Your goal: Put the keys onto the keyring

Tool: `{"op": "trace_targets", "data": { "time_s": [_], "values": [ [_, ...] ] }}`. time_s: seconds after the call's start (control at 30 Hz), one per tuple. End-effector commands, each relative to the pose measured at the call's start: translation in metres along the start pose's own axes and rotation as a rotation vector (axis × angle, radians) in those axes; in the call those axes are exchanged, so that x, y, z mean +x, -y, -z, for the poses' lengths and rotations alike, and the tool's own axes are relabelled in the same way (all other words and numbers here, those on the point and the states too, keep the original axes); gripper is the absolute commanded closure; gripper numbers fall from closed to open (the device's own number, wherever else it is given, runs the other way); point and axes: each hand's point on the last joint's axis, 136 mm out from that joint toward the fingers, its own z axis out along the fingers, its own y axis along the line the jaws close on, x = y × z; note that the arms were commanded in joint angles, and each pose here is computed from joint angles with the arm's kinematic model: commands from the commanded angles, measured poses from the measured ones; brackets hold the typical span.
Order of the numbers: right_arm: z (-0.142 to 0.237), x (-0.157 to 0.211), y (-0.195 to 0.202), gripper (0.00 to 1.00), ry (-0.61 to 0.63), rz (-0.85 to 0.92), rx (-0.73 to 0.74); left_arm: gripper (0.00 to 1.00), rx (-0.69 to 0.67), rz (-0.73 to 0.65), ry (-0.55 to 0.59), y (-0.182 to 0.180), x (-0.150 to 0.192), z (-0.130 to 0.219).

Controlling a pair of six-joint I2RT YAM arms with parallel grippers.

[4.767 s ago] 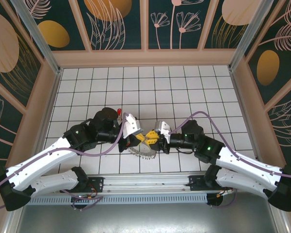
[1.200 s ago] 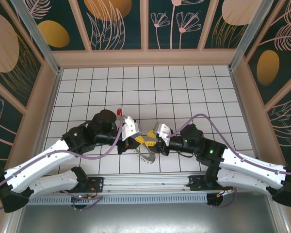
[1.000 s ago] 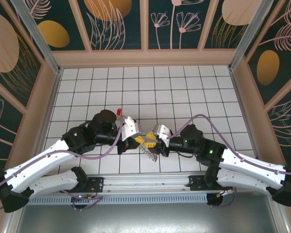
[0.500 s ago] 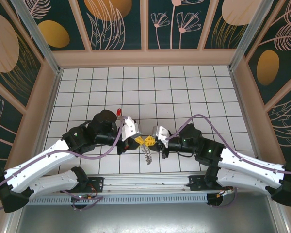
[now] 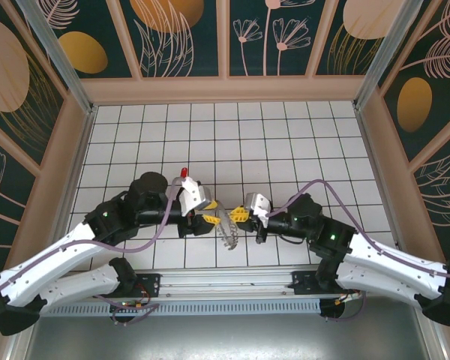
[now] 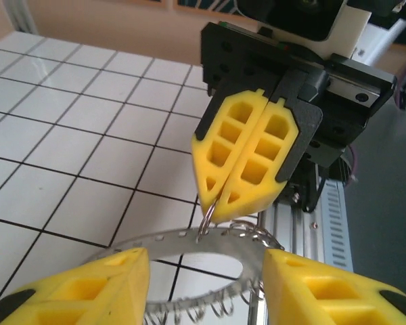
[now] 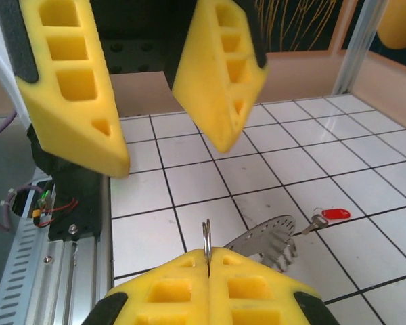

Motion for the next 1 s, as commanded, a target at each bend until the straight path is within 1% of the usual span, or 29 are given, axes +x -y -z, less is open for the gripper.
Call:
{"op": "trace_targets", "data": {
  "time_s": [0.0, 0.17, 0.3, 0.4, 0.57, 0.83, 0.97],
  "values": [
    [0.006, -0.018, 0.006, 1.0, 0.087, 0.018, 0.024, 0.52, -0.052, 0.029, 0.063, -0.007, -0.006, 0.002],
    [0.006, -0.019, 0.007, 1.0, 0.109, 0.009, 0.016, 0.51, -0.15, 0.058, 0.078, -0.025, -0.002, 0.0],
    [0.005, -0.018, 0.009, 1.0, 0.129, -0.007, 0.026, 0.52, -0.11, 0.062, 0.104, -0.021, -0.004, -0.006],
    [0.006, -0.018, 0.009, 1.0, 0.155, -0.026, 0.02, 0.52, -0.095, 0.056, 0.102, -0.02, -0.003, -0.009],
    [0.006, -0.018, 0.006, 1.0, 0.186, -0.044, -0.007, 0.53, -0.009, 0.024, 0.113, -0.006, -0.006, -0.013],
    [0.02, -0.03, -0.002, 1.0, 0.328, -0.088, -0.072, 0.57, 0.078, -0.023, 0.126, 0.007, -0.01, -0.017],
    [0.022, -0.031, -0.002, 1.0, 0.342, -0.093, -0.08, 0.57, 0.096, -0.031, 0.131, 0.01, -0.011, -0.017]
  ]
}}
